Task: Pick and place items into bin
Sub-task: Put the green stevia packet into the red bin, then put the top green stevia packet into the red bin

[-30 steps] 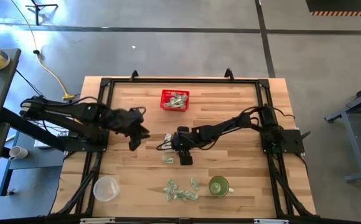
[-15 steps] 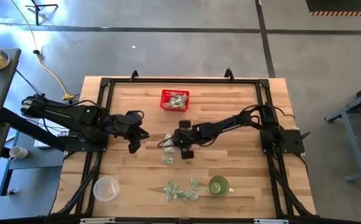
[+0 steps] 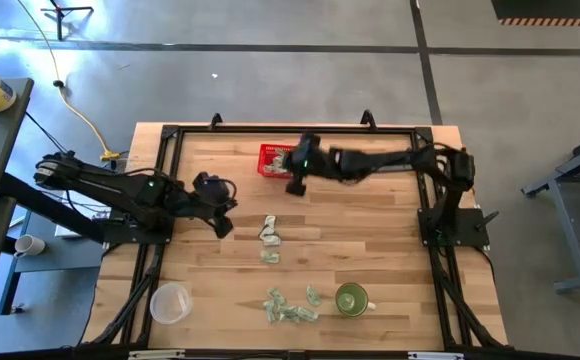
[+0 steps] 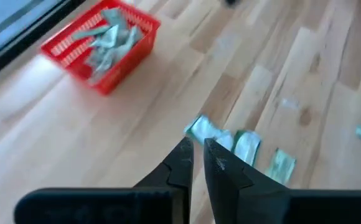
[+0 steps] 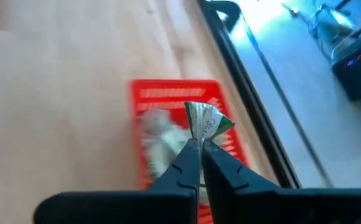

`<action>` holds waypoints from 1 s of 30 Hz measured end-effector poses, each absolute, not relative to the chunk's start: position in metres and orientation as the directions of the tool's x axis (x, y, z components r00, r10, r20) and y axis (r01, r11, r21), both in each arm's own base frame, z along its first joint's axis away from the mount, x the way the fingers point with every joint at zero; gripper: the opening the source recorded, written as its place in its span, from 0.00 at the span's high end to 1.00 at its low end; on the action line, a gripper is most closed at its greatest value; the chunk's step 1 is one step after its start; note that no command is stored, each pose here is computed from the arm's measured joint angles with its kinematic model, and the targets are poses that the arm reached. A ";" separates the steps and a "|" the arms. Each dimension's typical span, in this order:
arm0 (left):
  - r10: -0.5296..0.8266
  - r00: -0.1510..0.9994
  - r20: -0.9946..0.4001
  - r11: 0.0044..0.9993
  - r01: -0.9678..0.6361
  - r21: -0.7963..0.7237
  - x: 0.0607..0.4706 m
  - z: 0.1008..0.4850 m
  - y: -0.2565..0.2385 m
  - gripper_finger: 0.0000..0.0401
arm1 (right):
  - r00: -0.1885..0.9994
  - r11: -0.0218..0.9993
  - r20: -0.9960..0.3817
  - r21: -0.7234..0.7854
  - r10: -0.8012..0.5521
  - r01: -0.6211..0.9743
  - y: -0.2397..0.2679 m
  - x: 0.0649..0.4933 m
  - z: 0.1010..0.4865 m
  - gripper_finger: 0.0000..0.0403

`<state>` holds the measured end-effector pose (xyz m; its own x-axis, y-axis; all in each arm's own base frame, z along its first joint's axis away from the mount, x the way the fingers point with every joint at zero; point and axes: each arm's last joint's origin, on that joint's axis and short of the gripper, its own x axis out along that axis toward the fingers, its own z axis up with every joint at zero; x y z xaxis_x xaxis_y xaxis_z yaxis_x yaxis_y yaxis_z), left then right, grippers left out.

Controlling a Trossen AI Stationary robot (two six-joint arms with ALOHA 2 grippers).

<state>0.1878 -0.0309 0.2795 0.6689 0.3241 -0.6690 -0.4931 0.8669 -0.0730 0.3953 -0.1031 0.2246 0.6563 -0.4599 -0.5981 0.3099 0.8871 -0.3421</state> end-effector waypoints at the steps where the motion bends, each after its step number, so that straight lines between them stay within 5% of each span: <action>1: 0.323 0.682 -0.656 0.866 -0.493 -0.086 0.190 0.273 -0.032 0.82 | 0.659 0.890 -0.598 -0.322 -0.455 0.322 -0.115 0.393 0.224 0.99; 6: 0.309 0.734 -0.604 0.849 -0.500 -0.173 0.199 0.223 -0.034 0.82 | 0.676 0.916 -0.631 -0.157 -0.380 0.369 -0.152 0.386 0.211 0.94; 12: 0.353 0.765 -0.539 0.803 -0.543 -0.245 0.207 0.177 -0.034 0.82 | 0.695 0.883 -0.622 0.014 -0.360 0.470 -0.163 0.384 0.209 0.74; 18: 0.305 0.774 -0.555 0.797 -0.526 -0.296 0.228 0.167 -0.034 0.82 | 0.670 0.864 -0.644 0.027 -0.370 0.503 -0.157 0.381 0.215 0.49; 24: 0.224 0.700 -0.678 0.849 -0.482 -0.217 0.255 0.163 -0.024 0.80 | 0.645 0.916 -0.696 -0.047 -0.317 0.399 -0.109 0.370 0.246 0.34; 30: 0.206 0.491 -0.847 0.596 -0.749 -0.289 0.278 0.169 0.015 0.63 | 0.429 0.872 -0.818 -0.167 -0.383 0.461 -0.069 0.344 0.251 0.30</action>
<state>0.2785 0.0146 0.1692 0.4906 0.2061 -0.8467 -0.7490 0.5963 -0.2888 0.3439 -0.0691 0.2515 0.4292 -0.3830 -0.8180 0.4607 0.8718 -0.1665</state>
